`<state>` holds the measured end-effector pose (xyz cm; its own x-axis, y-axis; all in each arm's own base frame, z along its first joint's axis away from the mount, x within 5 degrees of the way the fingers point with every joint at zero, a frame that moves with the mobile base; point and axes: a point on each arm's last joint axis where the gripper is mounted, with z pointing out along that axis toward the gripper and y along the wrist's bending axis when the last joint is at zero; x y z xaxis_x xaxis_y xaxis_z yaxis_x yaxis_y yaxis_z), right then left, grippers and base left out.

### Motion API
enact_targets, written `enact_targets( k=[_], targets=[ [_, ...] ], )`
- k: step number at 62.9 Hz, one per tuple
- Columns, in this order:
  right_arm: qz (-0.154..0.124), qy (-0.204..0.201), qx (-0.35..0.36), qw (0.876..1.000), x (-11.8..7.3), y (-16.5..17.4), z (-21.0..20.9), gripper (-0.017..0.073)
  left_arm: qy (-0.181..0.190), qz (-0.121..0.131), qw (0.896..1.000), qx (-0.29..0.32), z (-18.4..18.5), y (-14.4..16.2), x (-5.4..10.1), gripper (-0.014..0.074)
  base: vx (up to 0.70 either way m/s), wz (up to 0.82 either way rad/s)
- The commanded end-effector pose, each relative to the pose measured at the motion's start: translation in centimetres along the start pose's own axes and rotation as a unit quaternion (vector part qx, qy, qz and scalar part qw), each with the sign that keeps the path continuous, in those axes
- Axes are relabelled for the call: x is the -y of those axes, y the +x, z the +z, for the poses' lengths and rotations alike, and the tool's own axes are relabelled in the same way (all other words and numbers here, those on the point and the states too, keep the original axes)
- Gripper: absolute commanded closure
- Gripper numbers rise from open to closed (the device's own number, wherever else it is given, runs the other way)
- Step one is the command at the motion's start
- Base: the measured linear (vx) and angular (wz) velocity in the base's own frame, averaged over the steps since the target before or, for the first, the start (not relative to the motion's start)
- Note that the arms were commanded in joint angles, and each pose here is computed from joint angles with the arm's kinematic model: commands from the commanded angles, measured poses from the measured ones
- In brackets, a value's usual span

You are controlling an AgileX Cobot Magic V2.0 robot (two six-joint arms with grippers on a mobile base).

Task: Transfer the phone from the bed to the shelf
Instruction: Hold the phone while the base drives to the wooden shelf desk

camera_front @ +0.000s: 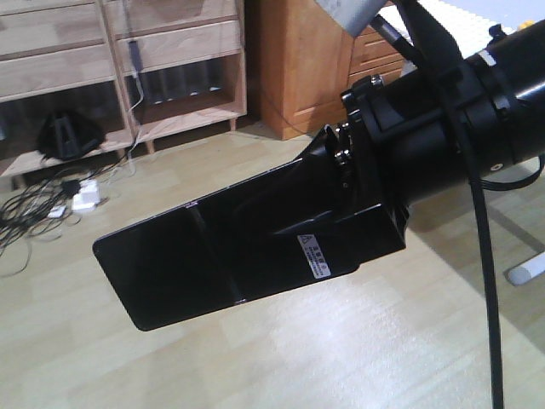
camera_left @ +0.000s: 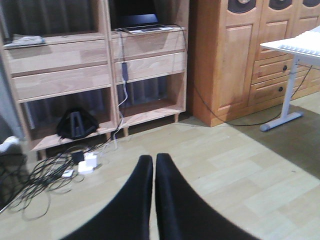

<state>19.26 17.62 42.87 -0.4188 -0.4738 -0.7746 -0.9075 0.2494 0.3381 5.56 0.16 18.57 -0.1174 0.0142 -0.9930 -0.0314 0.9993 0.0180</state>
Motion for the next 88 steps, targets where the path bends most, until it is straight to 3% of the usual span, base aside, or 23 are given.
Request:
enact_targets(
  k=[1,88],
  targets=[
    [-0.009,-0.03,0.029,0.999,-1.84,-0.72,-1.26,0.0561,-0.002,-0.005,0.999,0.037,-0.02,-0.5,-0.03,0.0592,0.45,-0.2],
    [-0.009,-0.029,0.029,0.999,-1.83,-0.71,-1.26,0.0561,-0.002,-0.005,0.999,0.037,-0.02,-0.5,-0.03,0.0592,0.48,-0.07]
  ],
)
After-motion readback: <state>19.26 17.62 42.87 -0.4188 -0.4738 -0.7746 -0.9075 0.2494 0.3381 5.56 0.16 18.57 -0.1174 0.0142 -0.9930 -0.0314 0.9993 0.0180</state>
